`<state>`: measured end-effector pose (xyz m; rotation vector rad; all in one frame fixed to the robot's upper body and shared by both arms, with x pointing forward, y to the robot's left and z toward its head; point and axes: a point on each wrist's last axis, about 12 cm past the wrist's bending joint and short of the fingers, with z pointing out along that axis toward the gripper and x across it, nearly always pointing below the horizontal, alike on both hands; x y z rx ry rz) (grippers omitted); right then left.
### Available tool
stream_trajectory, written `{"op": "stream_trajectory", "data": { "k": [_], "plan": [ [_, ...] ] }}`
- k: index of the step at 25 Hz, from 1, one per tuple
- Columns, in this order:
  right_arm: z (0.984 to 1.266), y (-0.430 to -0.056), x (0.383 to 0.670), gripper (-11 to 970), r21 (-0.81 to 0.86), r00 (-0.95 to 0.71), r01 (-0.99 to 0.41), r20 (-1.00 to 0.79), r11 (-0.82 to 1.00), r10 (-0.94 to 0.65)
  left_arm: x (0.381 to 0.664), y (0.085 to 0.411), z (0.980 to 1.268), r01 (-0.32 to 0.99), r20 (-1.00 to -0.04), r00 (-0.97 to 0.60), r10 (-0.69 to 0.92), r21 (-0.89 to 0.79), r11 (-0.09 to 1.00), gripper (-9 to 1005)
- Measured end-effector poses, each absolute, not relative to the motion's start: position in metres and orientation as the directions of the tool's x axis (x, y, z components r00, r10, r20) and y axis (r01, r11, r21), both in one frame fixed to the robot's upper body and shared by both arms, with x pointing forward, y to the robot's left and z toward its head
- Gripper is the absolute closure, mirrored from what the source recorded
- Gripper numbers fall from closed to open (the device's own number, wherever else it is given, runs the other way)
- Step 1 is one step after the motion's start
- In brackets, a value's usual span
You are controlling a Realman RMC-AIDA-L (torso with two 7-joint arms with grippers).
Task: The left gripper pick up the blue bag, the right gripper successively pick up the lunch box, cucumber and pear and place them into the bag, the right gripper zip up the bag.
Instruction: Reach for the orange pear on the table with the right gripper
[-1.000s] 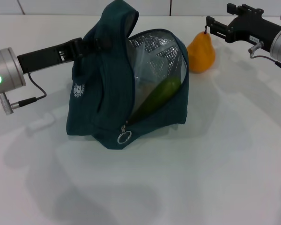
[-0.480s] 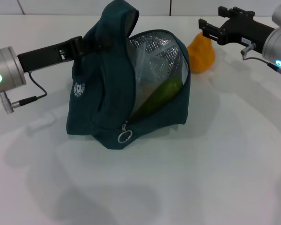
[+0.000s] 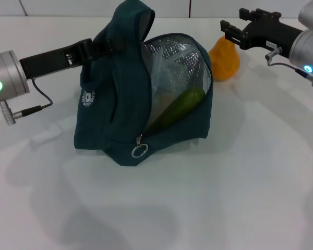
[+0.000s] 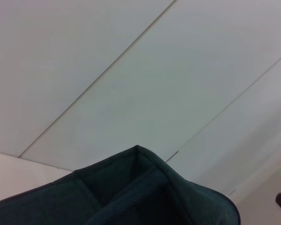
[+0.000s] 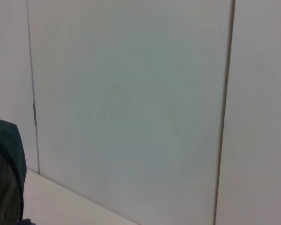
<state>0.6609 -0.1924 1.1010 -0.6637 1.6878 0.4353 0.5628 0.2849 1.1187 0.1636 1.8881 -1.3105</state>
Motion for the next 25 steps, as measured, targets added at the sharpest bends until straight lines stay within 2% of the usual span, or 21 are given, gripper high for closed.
{"op": "stream_trajectory", "data": {
  "k": [15,25],
  "plan": [
    [1.0989,-0.1917,0.6615,537,-0.074,-0.139,-0.637,-0.968,0.767,-0.209,0.5630,0.2850,1.1188,0.519,-0.676,-0.660,-0.328,-0.725,0.452,955],
    [1.0975,-0.1925,0.6615,564,-0.077,-0.146,-0.632,-0.965,0.771,-0.216,0.5631,0.2851,1.1190,0.520,-0.677,-0.659,-0.328,-0.725,0.452,955]
  ]
}}
